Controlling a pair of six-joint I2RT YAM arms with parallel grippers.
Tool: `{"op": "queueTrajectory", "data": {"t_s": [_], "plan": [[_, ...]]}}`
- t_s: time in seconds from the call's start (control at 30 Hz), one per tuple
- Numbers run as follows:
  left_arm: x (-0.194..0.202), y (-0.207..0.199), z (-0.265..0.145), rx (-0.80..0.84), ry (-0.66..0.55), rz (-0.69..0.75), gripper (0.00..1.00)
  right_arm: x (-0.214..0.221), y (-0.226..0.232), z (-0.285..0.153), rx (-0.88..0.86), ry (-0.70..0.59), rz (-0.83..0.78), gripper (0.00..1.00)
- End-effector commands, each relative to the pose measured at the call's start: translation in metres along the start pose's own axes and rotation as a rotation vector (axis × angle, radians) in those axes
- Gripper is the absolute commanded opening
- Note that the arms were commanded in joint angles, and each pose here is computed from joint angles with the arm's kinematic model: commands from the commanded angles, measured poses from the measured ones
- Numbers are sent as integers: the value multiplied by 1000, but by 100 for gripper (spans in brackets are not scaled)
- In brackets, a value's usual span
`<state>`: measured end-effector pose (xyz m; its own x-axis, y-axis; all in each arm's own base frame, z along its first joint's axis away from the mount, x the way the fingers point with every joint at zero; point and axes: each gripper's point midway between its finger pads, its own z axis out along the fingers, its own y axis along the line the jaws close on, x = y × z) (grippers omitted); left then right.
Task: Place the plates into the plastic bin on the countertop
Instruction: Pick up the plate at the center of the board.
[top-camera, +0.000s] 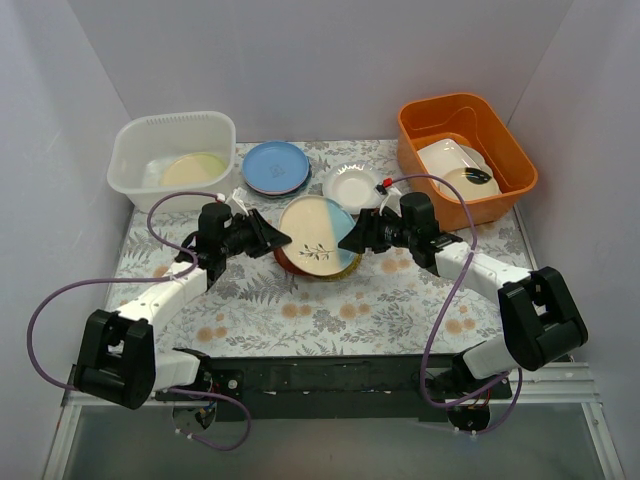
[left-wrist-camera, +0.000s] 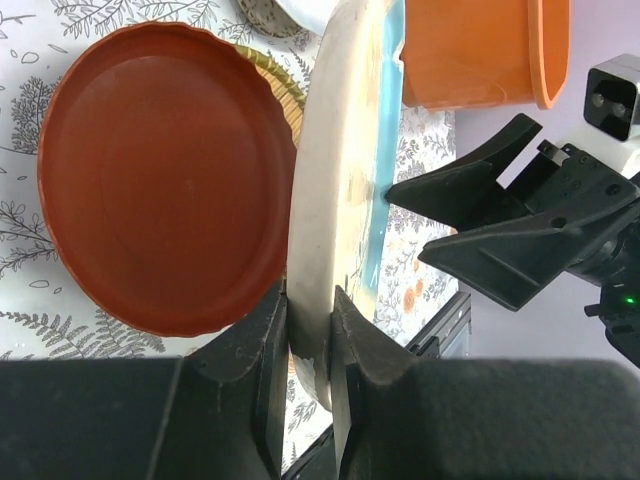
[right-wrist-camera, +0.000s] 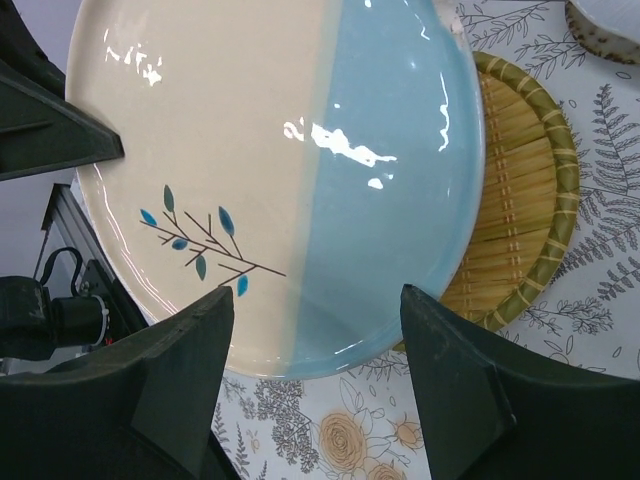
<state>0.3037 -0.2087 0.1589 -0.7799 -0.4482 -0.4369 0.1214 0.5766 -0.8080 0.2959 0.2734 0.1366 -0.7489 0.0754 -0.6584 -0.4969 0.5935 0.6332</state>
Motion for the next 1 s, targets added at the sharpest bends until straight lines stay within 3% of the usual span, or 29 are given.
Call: {"op": "queueTrajectory", "data": {"t_s": [0.0, 0.43, 0.97], "plan": [[-19, -39, -7, 130, -52, 36, 0, -8, 10, -4, -28, -27, -23, 75], [-36, -55, 1, 153, -50, 74, 0, -6, -1, -22, 70, -53, -25, 76], [-62, -40, -14, 42, -161, 75, 0, -19, 18, -17, -24, -51, -53, 76]]}}
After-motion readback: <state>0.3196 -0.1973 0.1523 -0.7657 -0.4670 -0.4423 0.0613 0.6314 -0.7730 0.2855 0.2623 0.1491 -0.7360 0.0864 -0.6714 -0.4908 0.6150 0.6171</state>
